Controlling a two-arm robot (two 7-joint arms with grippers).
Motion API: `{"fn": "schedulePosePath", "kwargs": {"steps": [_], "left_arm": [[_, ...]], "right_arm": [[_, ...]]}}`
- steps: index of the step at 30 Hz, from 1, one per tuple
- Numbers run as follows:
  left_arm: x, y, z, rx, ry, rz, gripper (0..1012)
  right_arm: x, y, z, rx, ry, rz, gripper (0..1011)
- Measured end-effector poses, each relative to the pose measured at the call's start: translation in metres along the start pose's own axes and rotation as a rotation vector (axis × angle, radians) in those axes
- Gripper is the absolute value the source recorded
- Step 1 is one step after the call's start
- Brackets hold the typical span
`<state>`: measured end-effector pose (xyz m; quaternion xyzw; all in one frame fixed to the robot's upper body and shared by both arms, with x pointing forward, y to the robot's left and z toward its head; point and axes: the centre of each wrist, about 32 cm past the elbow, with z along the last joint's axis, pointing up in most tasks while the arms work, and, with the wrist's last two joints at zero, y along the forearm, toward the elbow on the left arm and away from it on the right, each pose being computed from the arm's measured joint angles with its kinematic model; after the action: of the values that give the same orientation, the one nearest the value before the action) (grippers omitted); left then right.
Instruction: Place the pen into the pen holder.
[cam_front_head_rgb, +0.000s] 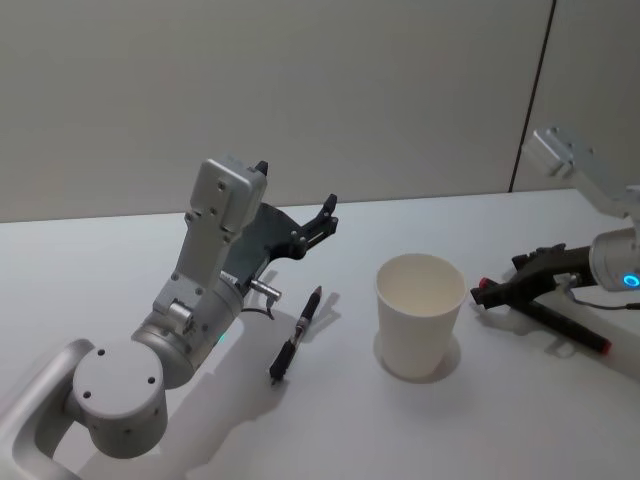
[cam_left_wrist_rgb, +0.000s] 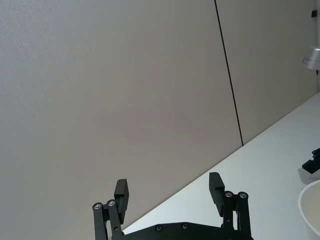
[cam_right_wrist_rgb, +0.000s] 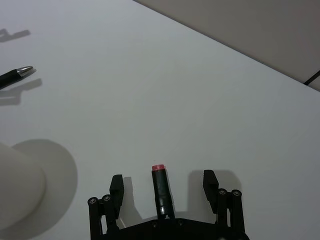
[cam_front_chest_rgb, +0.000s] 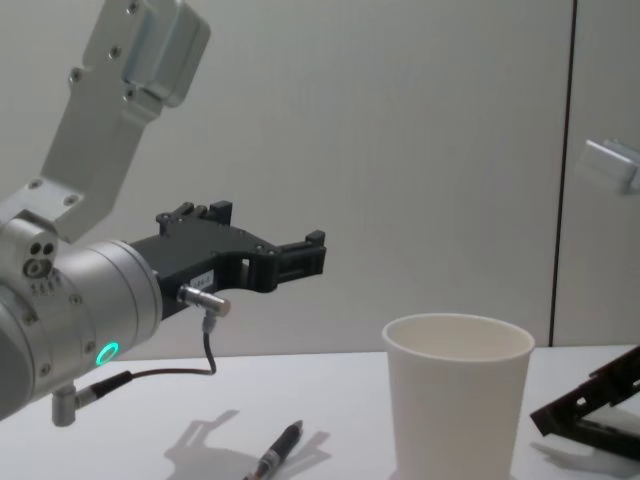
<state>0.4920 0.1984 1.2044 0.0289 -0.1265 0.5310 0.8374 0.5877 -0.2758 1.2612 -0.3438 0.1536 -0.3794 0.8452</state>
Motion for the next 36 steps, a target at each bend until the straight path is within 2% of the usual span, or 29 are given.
{"fn": "schedulePosePath", "kwargs": {"steps": [24, 28, 35, 36], "left_arm": [[0.0000, 0.0000, 0.0000, 0.000, 0.000, 0.000, 1001], [0.0000, 0.0000, 0.0000, 0.000, 0.000, 0.000, 1001], [0.0000, 0.0000, 0.0000, 0.000, 0.000, 0.000, 1001], [0.0000, 0.0000, 0.0000, 0.000, 0.000, 0.000, 1001]], "right_arm": [[-0.0026, 0.0014, -0.0037, -0.030, -0.012, 0.008, 996], [-0.0030, 0.0015, -0.0039, -0.032, -0.012, 0.008, 928], [-0.0033, 0.0017, -0.0041, -0.033, -0.011, 0.008, 733], [-0.0033, 0.0017, -0.0041, -0.033, -0.011, 0.008, 680]]}}
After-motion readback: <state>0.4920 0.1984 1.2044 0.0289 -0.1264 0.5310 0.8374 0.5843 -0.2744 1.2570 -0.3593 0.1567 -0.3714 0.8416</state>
